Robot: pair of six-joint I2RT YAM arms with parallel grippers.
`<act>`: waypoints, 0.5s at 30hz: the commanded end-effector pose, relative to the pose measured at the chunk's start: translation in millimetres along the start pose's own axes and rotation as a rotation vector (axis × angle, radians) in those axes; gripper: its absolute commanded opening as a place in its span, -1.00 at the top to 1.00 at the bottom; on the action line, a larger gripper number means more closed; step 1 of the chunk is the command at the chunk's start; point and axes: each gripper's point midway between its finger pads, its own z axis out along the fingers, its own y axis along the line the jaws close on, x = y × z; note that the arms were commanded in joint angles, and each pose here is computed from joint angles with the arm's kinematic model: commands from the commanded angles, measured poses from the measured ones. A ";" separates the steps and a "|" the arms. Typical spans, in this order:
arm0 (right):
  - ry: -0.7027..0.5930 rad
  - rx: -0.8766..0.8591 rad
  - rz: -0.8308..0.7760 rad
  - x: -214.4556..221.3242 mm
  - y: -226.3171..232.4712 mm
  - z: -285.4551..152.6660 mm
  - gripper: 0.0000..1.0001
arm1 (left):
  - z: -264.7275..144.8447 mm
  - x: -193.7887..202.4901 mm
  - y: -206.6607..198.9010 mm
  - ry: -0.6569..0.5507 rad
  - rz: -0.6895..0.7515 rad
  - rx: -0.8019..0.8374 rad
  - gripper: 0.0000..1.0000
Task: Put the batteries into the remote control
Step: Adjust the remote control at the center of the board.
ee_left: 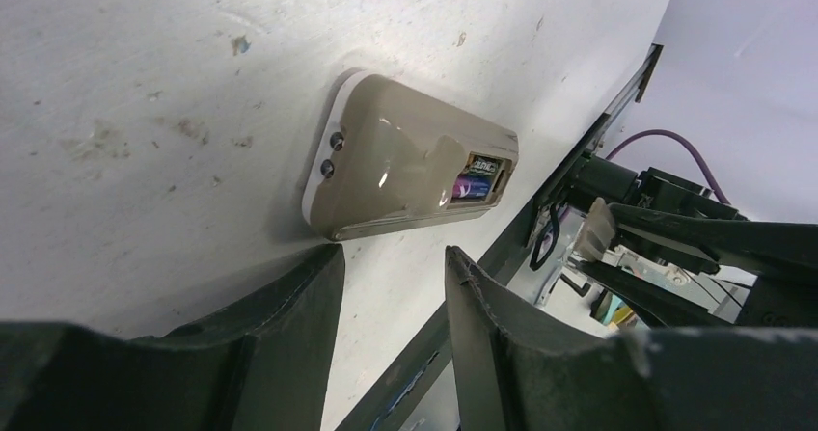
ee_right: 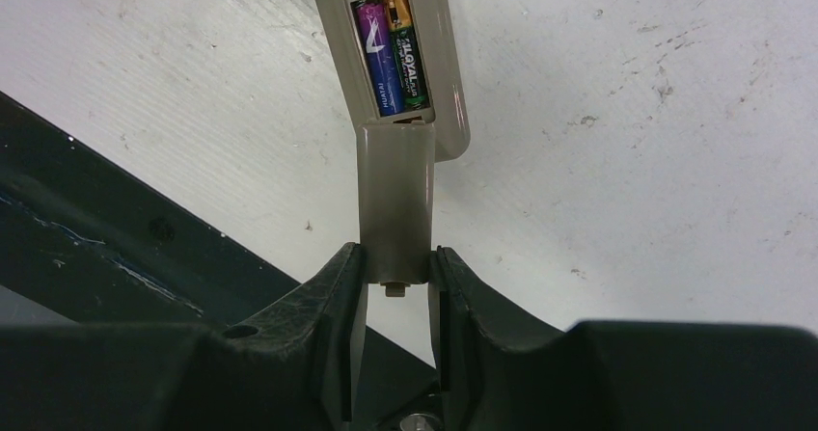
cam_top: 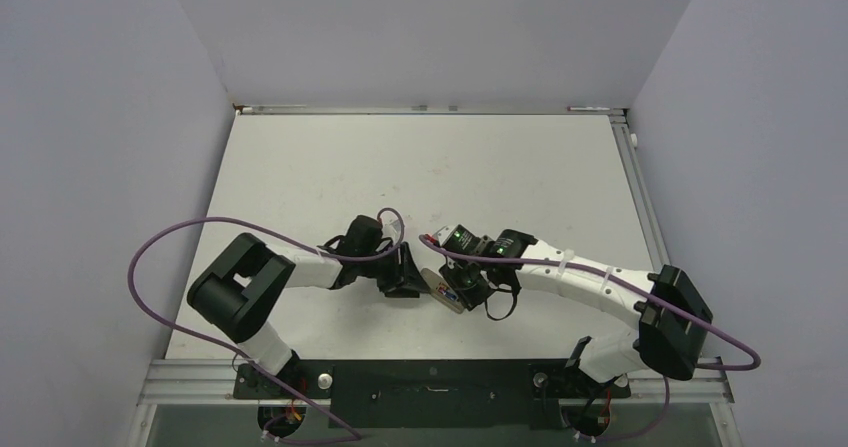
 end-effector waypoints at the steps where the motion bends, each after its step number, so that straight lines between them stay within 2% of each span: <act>1: -0.023 -0.012 -0.002 -12.7 2.0 2.8 0.83 | 8.1 -11.9 -6.7 -0.025 0.034 0.027 0.20; 15: 0.005 -0.008 -0.005 -14.6 2.2 14.0 0.83 | 15.5 -23.0 -9.3 -0.030 0.056 0.017 0.20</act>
